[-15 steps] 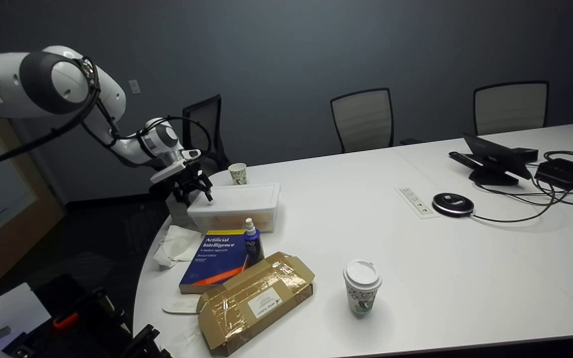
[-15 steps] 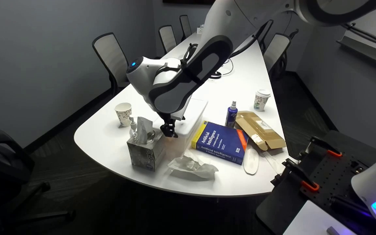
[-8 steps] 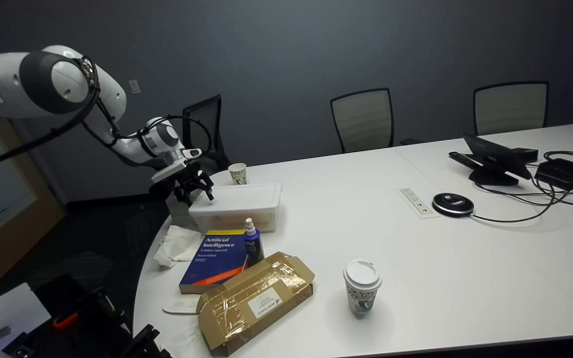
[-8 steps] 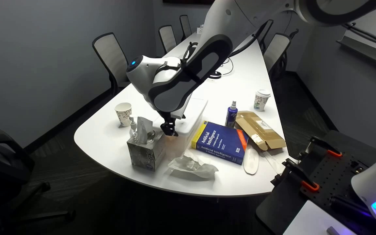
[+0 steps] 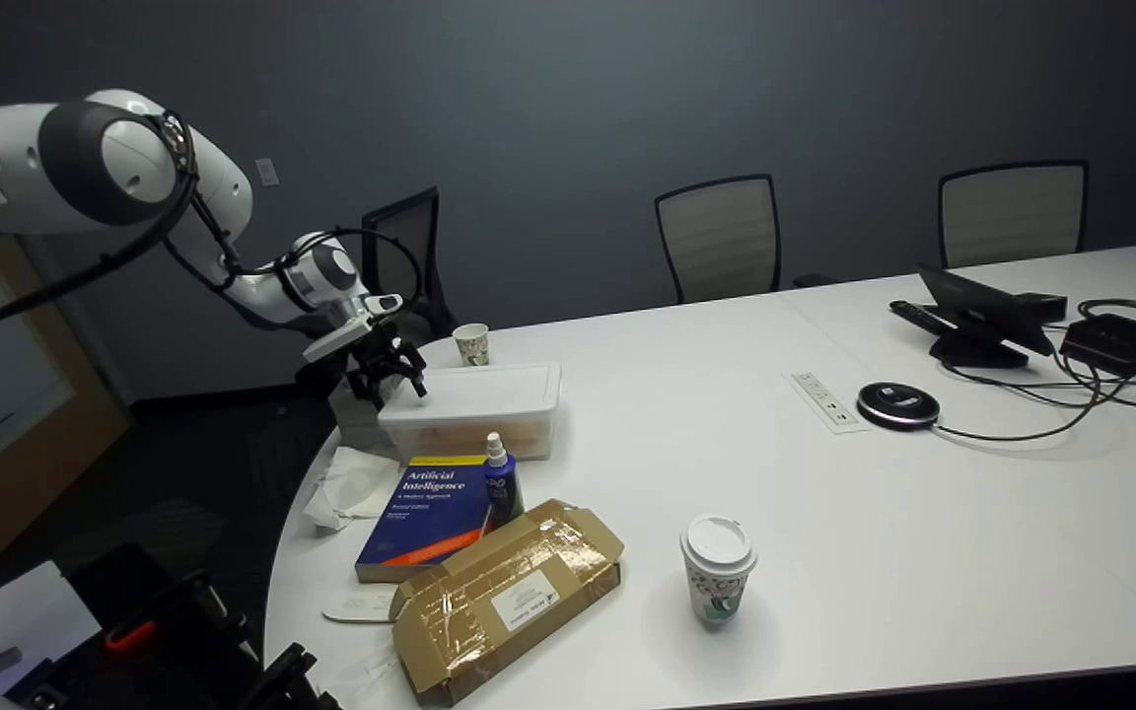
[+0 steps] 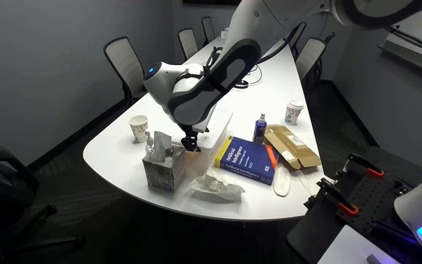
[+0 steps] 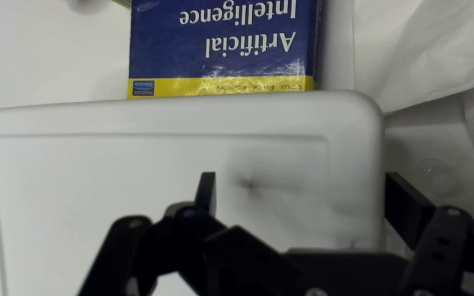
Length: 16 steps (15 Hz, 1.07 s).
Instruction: Slide the lid off of the plastic box
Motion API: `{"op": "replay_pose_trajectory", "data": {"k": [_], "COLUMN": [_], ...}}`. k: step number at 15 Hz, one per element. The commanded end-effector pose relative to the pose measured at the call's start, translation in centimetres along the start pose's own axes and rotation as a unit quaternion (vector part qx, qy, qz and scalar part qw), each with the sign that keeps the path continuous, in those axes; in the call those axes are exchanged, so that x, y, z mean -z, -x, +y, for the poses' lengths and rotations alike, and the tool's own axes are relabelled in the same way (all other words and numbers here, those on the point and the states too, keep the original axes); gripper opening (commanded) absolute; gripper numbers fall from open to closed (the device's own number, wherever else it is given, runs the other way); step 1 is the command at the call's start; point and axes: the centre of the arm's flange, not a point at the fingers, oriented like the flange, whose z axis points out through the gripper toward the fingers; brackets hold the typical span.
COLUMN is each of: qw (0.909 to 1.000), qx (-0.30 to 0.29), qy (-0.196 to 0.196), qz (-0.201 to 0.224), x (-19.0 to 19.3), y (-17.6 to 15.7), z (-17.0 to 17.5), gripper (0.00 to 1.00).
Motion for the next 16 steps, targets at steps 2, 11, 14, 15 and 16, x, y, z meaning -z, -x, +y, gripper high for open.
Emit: {"op": "replay_pose_trajectory", "data": {"k": [2, 11, 14, 15, 16], "qw": [0.9998, 0.9996, 0.9997, 0.9997, 0.9997], "qx": [-0.012, -0.02, -0.019, -0.019, -0.019], "qy": [-0.002, 0.002, 0.0, 0.0, 0.0], "qz": [0.017, 0.019, 0.016, 0.015, 0.013], "x": [1.5, 1.9, 1.6, 1.4, 1.3], "y": [0.2, -0.1, -0.2, -0.2, -0.2], "z": [0.7, 1.1, 0.8, 0.7, 0.7], "gripper": [1.0, 1.0, 1.0, 1.0, 1.0]}}
